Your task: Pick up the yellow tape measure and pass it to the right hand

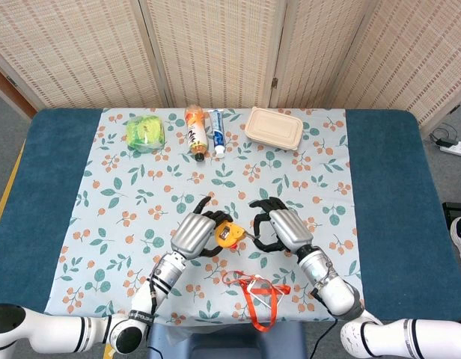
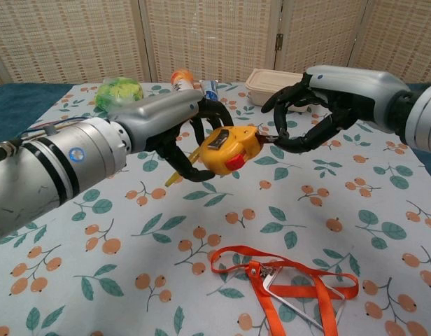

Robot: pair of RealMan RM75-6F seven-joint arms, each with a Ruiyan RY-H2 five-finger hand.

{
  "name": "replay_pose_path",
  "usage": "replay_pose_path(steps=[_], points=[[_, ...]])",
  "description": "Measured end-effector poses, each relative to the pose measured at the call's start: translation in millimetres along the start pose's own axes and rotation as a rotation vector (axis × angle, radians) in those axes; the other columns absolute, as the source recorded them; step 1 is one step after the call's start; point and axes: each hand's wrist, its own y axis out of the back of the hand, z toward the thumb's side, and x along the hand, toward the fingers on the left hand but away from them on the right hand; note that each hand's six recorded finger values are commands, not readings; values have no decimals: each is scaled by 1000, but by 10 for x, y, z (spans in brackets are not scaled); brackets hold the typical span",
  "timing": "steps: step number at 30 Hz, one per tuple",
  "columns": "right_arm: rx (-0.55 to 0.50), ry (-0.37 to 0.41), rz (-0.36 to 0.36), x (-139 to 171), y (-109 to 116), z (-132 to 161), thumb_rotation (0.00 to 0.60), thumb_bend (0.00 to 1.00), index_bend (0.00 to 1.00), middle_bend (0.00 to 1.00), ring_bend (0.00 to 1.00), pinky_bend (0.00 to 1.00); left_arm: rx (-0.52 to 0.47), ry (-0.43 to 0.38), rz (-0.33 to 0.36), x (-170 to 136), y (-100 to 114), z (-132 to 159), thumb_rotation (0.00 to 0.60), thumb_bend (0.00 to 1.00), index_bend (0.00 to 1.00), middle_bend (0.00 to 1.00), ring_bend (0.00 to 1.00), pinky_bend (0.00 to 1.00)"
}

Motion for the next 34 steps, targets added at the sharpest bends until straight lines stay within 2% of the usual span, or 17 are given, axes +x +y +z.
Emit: replay_pose_path(steps=[7, 15, 25, 34], points=[[-1, -7, -14, 58, 73, -66, 600, 615, 668, 217, 132, 0, 33, 53, 18, -27, 2, -366, 600, 355, 562, 551, 410, 0], [-13, -22, -44, 253, 288, -208, 600, 615, 669, 222, 135, 0, 88, 96, 41, -82, 3, -848, 600, 355, 561, 551, 407, 0], [-28, -67, -94, 737, 646, -519, 600, 616, 669, 223, 133, 0, 117, 154, 54, -165, 3, -1517, 600, 355, 561, 551, 393, 0], [-68, -92, -137, 1170, 876, -732, 600, 616, 669, 223, 134, 0, 107, 182, 24, -209, -23, -1817, 600, 356, 560, 551, 389, 0]])
